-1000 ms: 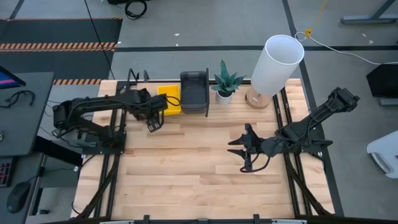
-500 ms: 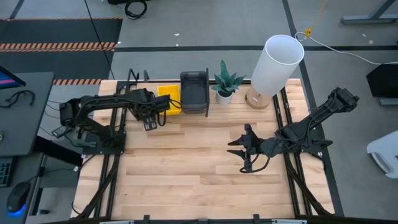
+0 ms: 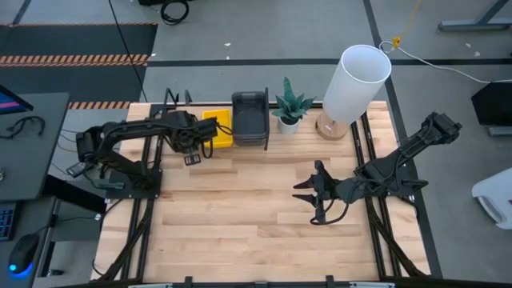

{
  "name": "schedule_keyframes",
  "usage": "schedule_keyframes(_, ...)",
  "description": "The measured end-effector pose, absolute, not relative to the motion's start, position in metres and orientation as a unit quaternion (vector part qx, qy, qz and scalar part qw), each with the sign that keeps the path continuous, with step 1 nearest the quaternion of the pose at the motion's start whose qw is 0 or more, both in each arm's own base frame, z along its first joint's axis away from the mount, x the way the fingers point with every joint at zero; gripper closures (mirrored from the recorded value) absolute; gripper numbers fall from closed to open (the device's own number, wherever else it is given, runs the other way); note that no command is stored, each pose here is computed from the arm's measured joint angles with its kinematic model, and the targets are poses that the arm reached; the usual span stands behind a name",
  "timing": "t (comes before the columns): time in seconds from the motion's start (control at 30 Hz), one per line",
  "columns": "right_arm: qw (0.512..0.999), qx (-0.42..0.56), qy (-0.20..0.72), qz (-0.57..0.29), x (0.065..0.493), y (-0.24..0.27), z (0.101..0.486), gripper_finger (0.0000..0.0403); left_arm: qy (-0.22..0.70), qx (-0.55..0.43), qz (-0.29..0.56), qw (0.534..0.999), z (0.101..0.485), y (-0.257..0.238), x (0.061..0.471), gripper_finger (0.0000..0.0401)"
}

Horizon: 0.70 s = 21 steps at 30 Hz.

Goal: Stack baskets on shelf by color
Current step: Put the stacked black bins on the shelf

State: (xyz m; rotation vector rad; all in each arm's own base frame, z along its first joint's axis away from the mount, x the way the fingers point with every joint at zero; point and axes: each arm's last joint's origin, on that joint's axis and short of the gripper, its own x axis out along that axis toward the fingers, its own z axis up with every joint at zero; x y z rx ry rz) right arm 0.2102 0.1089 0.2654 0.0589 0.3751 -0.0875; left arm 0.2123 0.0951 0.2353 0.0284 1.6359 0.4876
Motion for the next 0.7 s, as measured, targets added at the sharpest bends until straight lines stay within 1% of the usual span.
schedule_keyframes(0.27, 0.981, 0.029, 0.186, -0.044, 0.2102, 0.1089, 0.2654, 0.0276, 0.732, 0.049, 0.176, 0.657, 0.2353, 0.0964, 0.2123, 0.033)
schedule_keyframes(0.7, 0.981, 0.029, 0.186, -0.044, 0.2102, 0.1089, 0.2653, 0.0276, 0.744, 0.108, 0.11, 0.65, 0.2354, 0.0964, 0.2124, 0.0379)
